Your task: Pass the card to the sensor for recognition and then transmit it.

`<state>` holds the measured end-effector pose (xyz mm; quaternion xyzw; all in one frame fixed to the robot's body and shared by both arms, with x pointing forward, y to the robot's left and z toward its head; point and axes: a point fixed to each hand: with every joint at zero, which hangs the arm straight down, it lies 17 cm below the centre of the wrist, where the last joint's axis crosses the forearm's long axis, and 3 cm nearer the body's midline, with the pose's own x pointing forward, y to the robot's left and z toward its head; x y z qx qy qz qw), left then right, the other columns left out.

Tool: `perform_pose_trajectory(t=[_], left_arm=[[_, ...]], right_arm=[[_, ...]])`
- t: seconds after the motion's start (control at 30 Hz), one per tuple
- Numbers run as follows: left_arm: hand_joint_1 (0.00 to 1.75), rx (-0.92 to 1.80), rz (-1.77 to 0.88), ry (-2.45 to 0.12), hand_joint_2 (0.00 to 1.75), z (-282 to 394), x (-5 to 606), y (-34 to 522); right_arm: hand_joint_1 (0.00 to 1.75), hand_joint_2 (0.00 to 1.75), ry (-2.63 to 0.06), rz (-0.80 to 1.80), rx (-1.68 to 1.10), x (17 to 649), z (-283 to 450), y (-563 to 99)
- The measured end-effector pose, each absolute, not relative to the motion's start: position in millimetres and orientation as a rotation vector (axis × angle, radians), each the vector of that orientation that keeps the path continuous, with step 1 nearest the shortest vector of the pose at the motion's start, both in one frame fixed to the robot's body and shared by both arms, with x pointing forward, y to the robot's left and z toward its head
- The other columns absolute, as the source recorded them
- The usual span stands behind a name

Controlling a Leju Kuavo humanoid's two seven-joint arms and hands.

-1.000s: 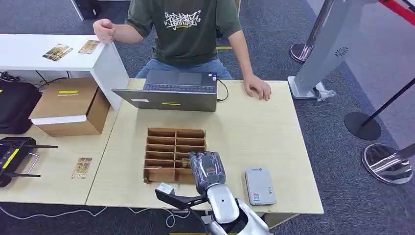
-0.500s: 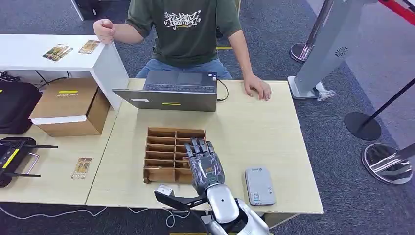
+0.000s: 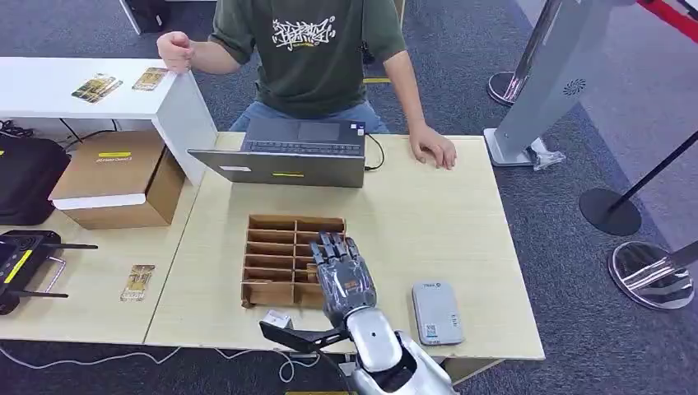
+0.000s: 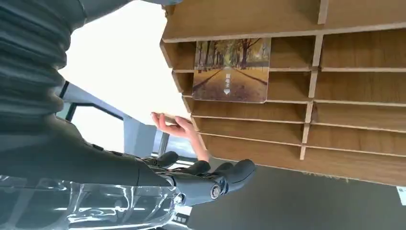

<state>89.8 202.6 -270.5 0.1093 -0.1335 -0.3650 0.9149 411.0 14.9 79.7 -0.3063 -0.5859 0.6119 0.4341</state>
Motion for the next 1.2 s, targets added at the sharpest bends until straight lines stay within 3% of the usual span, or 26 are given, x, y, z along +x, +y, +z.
perform_pose_trajectory(t=[1.13, 1.17, 1.2], left_arm=[[0.0, 0.222, -0.756, -0.272, 0.0, -270.6, 89.8, 202.3], [0.0, 0.221, -0.756, -0.272, 0.0, -270.6, 89.9, 202.2], [0.0, 0.221, -0.756, -0.272, 0.0, -270.6, 89.9, 202.2]], right_arm=[[0.0, 1.75, -1.41, 1.574, -0.723, 412.4, 58.3, 27.7], [0.21, 1.75, -1.407, 1.574, -0.723, 412.3, 57.6, 27.4], [0.21, 1.75, -1.406, 1.574, -0.723, 412.4, 57.5, 27.3]])
